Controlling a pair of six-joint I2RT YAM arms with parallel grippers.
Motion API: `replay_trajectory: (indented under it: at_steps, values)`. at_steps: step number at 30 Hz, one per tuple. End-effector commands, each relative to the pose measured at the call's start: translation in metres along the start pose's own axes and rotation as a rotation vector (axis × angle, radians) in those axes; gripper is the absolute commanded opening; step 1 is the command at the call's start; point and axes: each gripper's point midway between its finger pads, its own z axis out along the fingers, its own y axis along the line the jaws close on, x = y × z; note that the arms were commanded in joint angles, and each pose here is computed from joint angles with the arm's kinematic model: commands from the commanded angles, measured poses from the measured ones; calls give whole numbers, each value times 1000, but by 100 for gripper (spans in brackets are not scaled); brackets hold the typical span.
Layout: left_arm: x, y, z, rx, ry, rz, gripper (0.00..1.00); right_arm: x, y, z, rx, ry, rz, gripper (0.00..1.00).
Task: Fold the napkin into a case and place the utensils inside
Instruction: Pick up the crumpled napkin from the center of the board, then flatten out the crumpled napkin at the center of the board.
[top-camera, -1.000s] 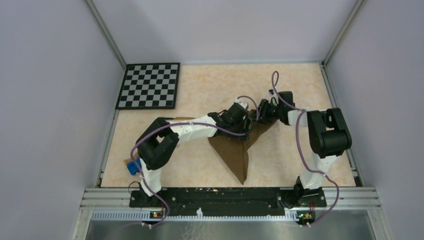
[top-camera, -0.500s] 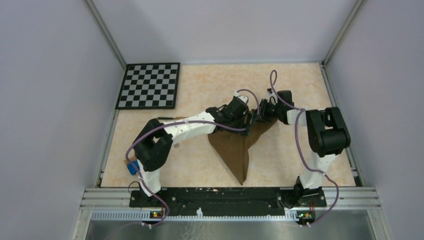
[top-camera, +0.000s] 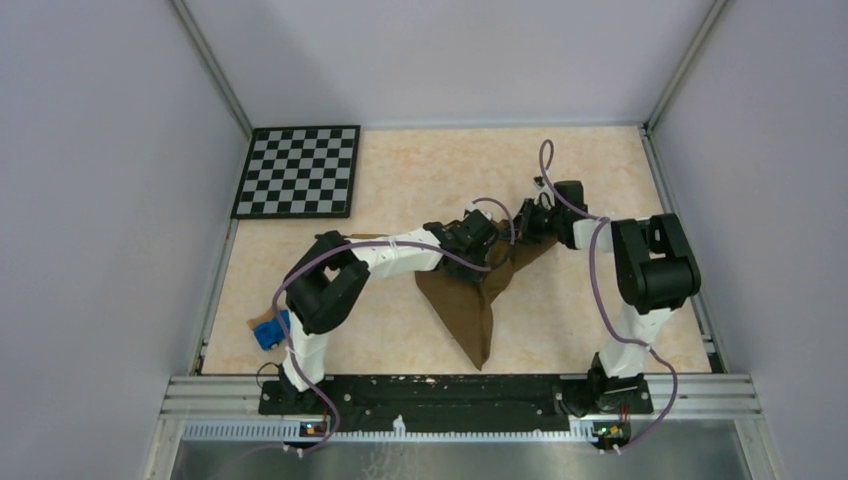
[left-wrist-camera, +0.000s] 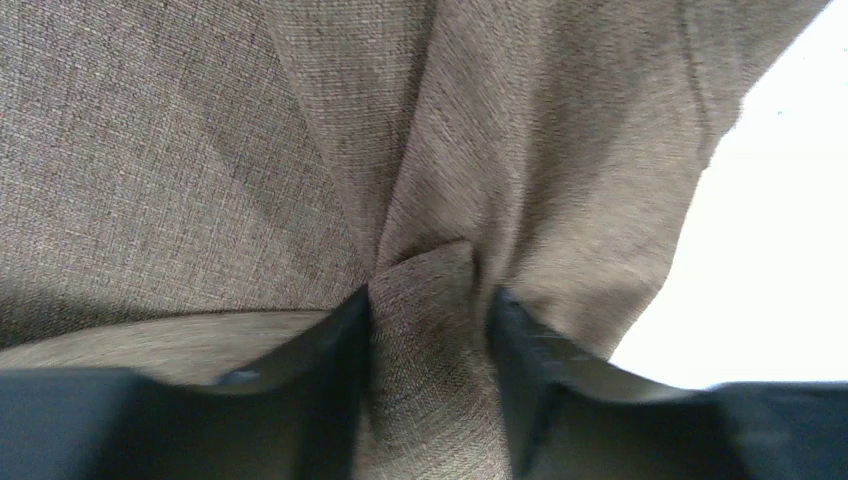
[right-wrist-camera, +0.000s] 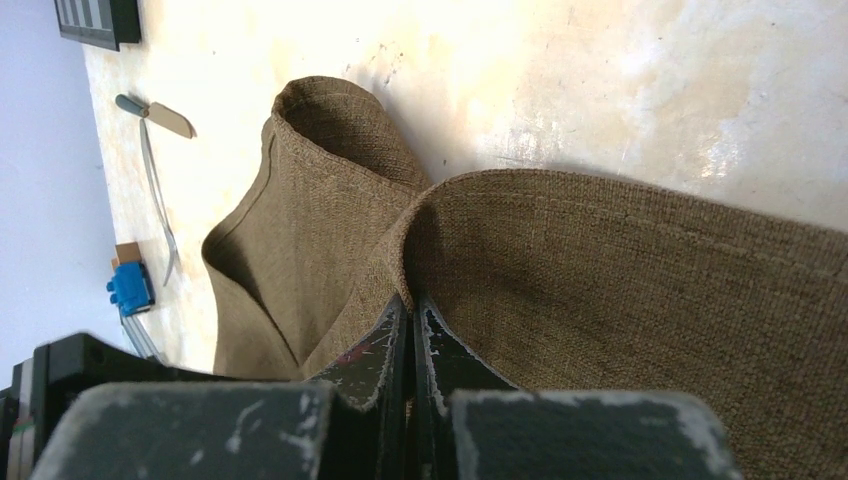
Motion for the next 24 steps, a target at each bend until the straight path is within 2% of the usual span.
replay_trajectory:
  at_steps: [1, 4, 9, 12, 19, 24]
  values:
    - [-5, -2, -22, 28, -55, -10, 36, -17, 16, -5, -37, -52, -44, 0]
    - [-17, -1, -34, 21, -106, 0, 15, -22, 21, -12, -43, -62, -26, 0]
    - [-59, 10, -99, -5, -306, 15, 4, -53, 28, -46, 31, -159, -31, 0]
    - [-95, 26, -146, -22, -453, 3, 0, -90, 45, -70, 22, -247, -26, 0]
    - [-195, 67, -273, 79, -747, -91, 0, -204, 113, -146, -25, -430, -54, 0]
    - [-210, 65, -336, 138, -868, -75, 2, -251, 140, -213, -41, -568, -71, 0]
